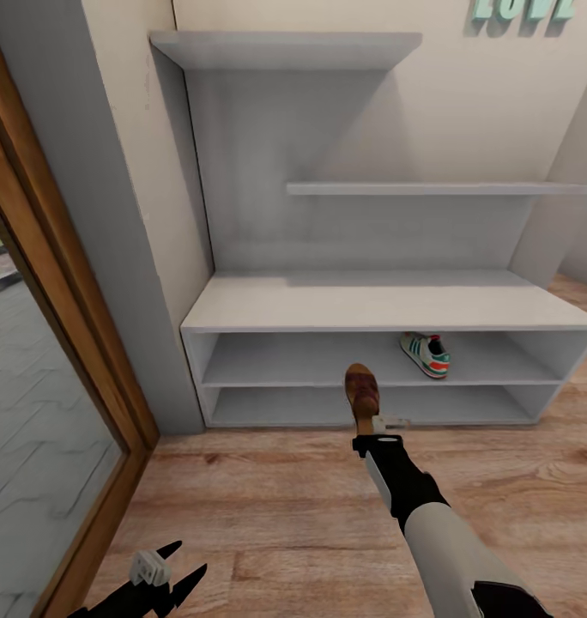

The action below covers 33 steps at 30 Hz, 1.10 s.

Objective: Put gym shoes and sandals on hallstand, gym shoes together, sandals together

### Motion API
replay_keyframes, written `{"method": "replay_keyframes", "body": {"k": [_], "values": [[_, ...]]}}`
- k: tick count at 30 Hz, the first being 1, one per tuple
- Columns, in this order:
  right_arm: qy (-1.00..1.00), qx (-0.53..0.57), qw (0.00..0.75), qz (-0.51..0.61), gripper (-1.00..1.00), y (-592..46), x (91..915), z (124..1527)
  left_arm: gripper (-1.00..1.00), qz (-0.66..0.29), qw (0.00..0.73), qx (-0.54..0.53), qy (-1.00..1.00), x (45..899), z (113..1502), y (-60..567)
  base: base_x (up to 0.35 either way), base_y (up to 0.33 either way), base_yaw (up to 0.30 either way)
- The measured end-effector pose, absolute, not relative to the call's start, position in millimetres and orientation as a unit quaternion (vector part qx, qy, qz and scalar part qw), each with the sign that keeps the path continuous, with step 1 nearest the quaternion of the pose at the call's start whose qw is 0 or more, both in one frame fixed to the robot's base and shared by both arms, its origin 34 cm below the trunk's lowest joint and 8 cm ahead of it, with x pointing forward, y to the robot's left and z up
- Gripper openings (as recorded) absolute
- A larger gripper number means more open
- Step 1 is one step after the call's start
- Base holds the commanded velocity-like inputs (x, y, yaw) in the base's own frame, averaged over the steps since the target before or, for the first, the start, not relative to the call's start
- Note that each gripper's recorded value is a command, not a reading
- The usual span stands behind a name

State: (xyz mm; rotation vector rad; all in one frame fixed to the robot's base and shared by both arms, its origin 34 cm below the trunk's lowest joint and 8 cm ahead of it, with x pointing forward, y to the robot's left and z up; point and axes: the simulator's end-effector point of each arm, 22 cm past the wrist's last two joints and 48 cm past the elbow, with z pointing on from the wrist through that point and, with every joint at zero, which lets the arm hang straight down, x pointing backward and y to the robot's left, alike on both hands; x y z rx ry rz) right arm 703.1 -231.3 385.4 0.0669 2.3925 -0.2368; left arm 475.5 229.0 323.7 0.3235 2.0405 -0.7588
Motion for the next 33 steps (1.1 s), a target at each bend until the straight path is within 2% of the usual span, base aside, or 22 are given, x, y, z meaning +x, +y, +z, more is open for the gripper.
{"method": "replay_keyframes", "body": {"k": [7,17,33], "values": [[0.923,0.045,0.358,-0.134,-1.00,-248,699,389,1.00,-0.308,0.453,0.130,0.827,475,324,229,0.055,-0.011,0.000],[0.933,0.036,0.333,-0.131,-1.00,-242,684,368,1.00,-0.313,0.452,0.129,0.825,475,323,221,0.230,0.000,0.000],[0.939,0.031,0.317,-0.131,-1.00,-241,675,352,1.00,-0.315,0.448,0.128,0.827,472,319,220,0.014,0.000,0.038]]}}
